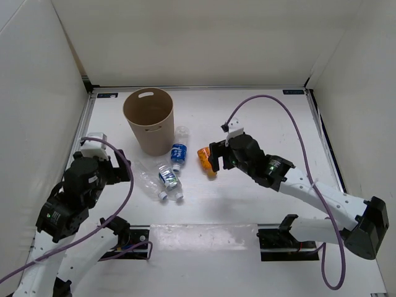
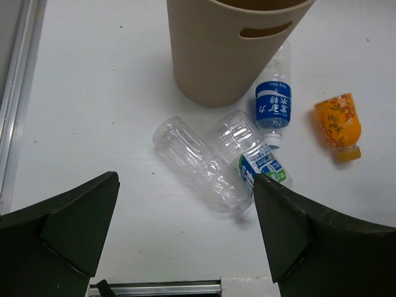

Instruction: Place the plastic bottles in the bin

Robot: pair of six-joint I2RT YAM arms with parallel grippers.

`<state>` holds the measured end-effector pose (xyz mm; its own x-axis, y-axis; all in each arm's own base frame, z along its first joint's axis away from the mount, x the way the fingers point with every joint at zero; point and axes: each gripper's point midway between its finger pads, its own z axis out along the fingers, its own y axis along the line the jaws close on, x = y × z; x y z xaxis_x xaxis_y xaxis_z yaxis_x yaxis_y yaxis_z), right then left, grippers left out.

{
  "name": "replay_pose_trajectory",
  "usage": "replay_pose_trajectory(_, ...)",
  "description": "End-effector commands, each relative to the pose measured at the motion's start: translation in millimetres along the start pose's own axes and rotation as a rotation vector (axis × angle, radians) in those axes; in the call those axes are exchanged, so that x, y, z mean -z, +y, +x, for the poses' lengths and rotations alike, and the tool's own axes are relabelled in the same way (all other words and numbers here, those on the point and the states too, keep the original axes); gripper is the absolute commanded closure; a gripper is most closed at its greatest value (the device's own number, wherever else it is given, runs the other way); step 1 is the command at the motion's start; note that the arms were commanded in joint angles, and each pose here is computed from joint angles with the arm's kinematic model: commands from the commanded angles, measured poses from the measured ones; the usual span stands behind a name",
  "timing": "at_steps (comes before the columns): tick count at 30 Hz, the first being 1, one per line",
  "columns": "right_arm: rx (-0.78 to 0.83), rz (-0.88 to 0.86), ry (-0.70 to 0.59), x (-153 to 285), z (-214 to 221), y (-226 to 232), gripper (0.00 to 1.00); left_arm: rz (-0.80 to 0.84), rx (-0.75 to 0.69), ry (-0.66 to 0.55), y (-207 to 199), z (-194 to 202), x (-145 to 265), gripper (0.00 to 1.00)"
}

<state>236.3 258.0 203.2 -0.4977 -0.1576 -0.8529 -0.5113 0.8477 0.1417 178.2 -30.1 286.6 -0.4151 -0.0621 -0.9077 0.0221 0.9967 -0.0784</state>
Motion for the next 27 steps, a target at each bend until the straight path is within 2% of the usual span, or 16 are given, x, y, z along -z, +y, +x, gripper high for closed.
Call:
replay_pose_trajectory(1, -0.069, 0.099, -0.099, 8.8, -34.5, -7.9, 0.10, -0.049, 0.032, -0.059, 11.7, -6.7, 6.2, 0.00)
replay_pose_trajectory(3, -0.118, 0.169, -0.104, 7.4, -36.9, -24.0, 0.10, -0.050, 0.040, -0.072, 13.3, -7.6, 8.7, 0.00)
replay_pose_trajectory(4, -0.119, 0.090, -0.059, 2.1, -32.5, -13.4, 0.10, -0.048, 0.043, -0.071, 12.7, -7.8, 8.3, 0.00)
replay_pose_trajectory(8, -0.131, 0.058, 0.059, -23.2, -17.6, -21.4, 0.10, -0.047, 0.035, -0.055, 10.6, -5.8, 4.5, 0.00)
replay_pose_trajectory(9, -0.139, 0.056, 0.055, -24.6, -25.3, -19.6, 0.10, -0.045, 0.033, -0.053, 10.2, -6.0, 4.1, 0.00)
replay_pose_trajectory(11, -0.145, 0.089, 0.151, -43.3, -3.2, -23.1, 0.10, -0.044, 0.028, -0.041, 9.0, -4.5, 2.3, 0.00)
replay_pose_trajectory(12, -0.160, 0.069, 0.148, -46.3, -13.2, -17.4, 0.10, -0.045, 0.027, -0.037, 8.7, -4.3, 1.7, 0.00)
replay_pose_trajectory(14, -0.168, 0.064, 0.279, -68.9, 16.4, -17.9, 0.10, -0.047, 0.028, -0.040, 9.3, -4.8, 1.9, 0.00)
replay_pose_trajectory(16, -0.178, 0.053, 0.325, -85.4, 17.1, -11.8, 0.10, -0.050, 0.028, -0.039, 9.9, -4.4, 1.6, 0.00)
replay_pose_trajectory(17, -0.167, 0.067, 0.389, -100.9, 35.9, -11.2, 0.10, -0.051, 0.030, -0.042, 10.0, -5.3, 1.8, 0.00)
replay_pose_trajectory(18, -0.165, 0.059, 0.380, -105.3, 25.3, -5.4, 0.10, -0.050, 0.030, -0.040, 9.8, -4.4, 1.6, 0.00)
replay_pose_trajectory(20, -0.167, 0.098, 0.457, -120.2, 47.6, -9.3, 0.10, -0.052, 0.026, -0.035, 9.9, -3.4, 1.0, 0.00)
replay_pose_trajectory(27, -0.186, 0.153, 0.504, -144.0, 57.1, -19.6, 0.10, -0.052, 0.026, -0.035, 9.6, -4.0, 0.6, 0.00)
